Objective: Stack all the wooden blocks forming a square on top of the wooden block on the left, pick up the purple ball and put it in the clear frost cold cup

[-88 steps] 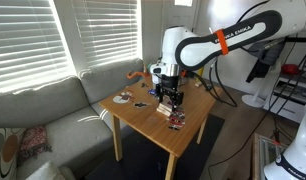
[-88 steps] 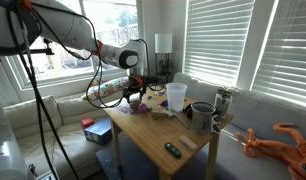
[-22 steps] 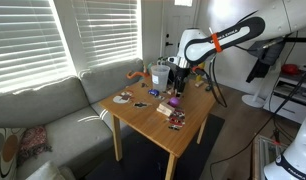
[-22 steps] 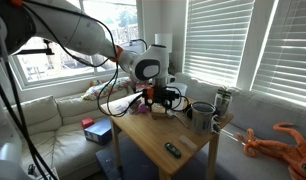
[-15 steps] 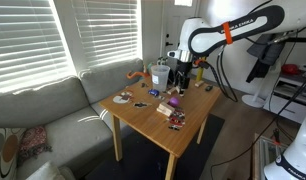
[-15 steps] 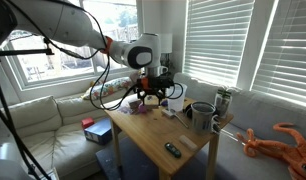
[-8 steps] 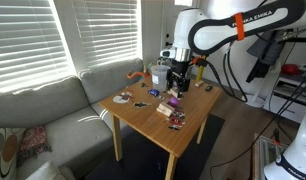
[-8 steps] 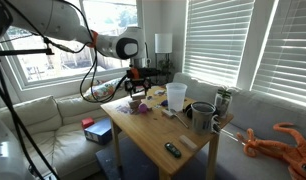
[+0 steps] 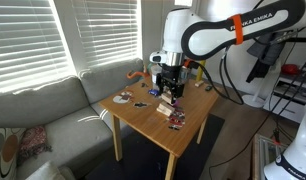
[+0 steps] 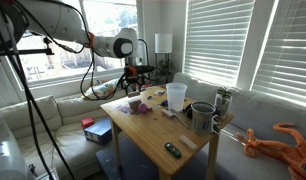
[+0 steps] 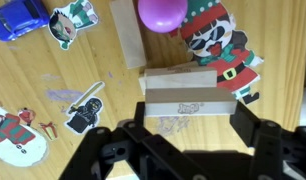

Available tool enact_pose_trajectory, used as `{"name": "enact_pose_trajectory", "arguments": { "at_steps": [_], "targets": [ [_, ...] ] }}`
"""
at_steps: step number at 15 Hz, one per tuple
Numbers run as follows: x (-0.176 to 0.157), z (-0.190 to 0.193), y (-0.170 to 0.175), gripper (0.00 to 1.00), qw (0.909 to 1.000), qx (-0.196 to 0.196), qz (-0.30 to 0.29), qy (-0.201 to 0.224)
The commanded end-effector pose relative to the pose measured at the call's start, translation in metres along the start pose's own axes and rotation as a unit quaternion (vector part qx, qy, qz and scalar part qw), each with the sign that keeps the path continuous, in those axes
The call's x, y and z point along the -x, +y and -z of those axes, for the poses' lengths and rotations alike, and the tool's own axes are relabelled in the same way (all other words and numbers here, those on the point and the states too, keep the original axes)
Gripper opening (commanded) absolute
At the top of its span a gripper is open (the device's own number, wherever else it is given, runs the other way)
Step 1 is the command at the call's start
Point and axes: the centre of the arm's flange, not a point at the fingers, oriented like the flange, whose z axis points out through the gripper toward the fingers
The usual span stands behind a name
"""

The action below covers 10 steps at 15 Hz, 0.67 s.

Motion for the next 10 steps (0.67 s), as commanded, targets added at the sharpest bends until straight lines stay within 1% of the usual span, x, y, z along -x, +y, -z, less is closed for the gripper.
{"name": "enact_pose_trajectory", "arguments": {
  "at_steps": [1,6,10],
  "targets": [
    [-0.010,-0.006,0.011,0.59,0.9990,-0.009,0.040,-0.017],
    [-0.011,-0.015,0.013,0.59,0.9980,-0.014,0.058,-0.020],
    [-0.009,-0.017,0.009,0.59,0.9982,-0.017,0.055,-0.015]
  ]
}}
